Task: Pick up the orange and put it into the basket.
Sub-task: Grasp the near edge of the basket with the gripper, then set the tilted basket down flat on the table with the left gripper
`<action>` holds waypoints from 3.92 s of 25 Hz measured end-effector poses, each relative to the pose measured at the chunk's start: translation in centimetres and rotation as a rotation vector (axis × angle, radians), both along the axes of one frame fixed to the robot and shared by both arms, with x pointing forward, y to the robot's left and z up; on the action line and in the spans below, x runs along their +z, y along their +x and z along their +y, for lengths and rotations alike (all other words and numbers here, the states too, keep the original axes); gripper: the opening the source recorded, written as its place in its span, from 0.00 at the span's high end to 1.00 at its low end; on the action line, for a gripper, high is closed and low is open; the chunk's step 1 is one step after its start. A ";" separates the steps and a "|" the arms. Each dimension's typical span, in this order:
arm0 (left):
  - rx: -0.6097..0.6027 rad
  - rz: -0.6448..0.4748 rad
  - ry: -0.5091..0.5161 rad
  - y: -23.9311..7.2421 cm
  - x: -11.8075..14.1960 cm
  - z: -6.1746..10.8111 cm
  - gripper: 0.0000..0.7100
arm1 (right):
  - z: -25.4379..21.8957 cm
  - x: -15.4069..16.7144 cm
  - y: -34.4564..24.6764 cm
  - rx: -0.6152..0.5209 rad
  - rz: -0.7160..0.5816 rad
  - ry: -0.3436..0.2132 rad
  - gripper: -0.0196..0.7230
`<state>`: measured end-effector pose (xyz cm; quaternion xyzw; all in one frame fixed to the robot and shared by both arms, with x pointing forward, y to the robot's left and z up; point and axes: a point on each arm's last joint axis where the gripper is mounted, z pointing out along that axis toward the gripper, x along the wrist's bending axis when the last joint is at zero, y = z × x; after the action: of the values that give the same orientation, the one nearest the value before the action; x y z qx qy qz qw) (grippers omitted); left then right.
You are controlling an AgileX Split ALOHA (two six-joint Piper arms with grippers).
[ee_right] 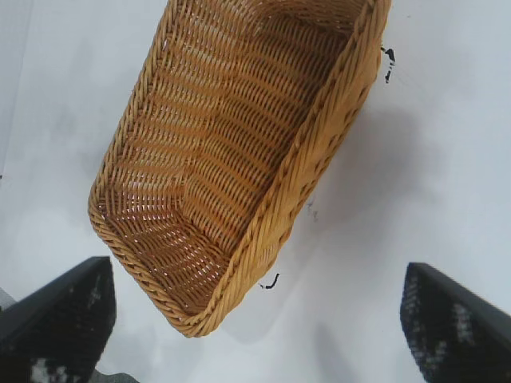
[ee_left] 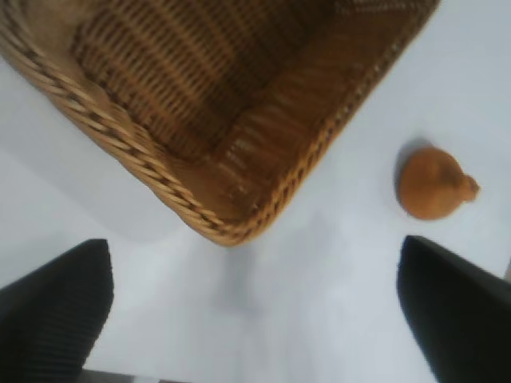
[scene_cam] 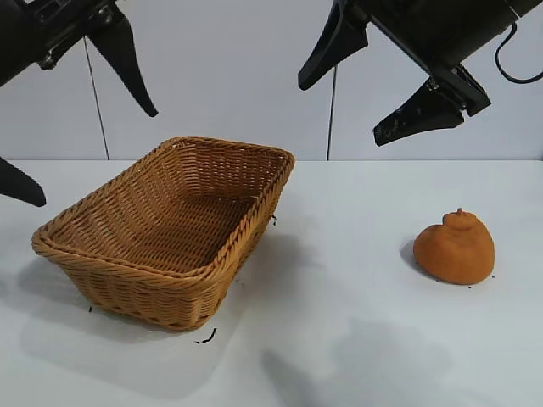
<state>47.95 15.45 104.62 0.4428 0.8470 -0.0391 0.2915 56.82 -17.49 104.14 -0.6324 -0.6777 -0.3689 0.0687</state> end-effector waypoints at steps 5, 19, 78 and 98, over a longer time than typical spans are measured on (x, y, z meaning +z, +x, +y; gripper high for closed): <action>0.103 0.092 0.061 1.2 -2.6 0.0 0.02 | 0.0 0.0 0.0 0.000 0.000 0.000 0.04; 0.290 0.264 0.044 2.8 -7.2 -0.6 0.02 | 0.0 0.0 0.0 0.000 0.000 0.000 0.04; 0.481 0.263 -0.049 8.0 -9.9 -1.1 0.86 | 0.0 0.0 0.0 0.002 0.002 0.000 0.04; -0.359 0.243 0.138 16.0 -9.4 3.9 0.86 | 0.0 0.0 -0.1 0.006 0.007 0.000 0.04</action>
<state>63.95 19.37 95.27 0.5975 0.7841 -0.0854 0.1445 56.74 -17.47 104.11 -0.6315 -0.6794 -0.3665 0.0721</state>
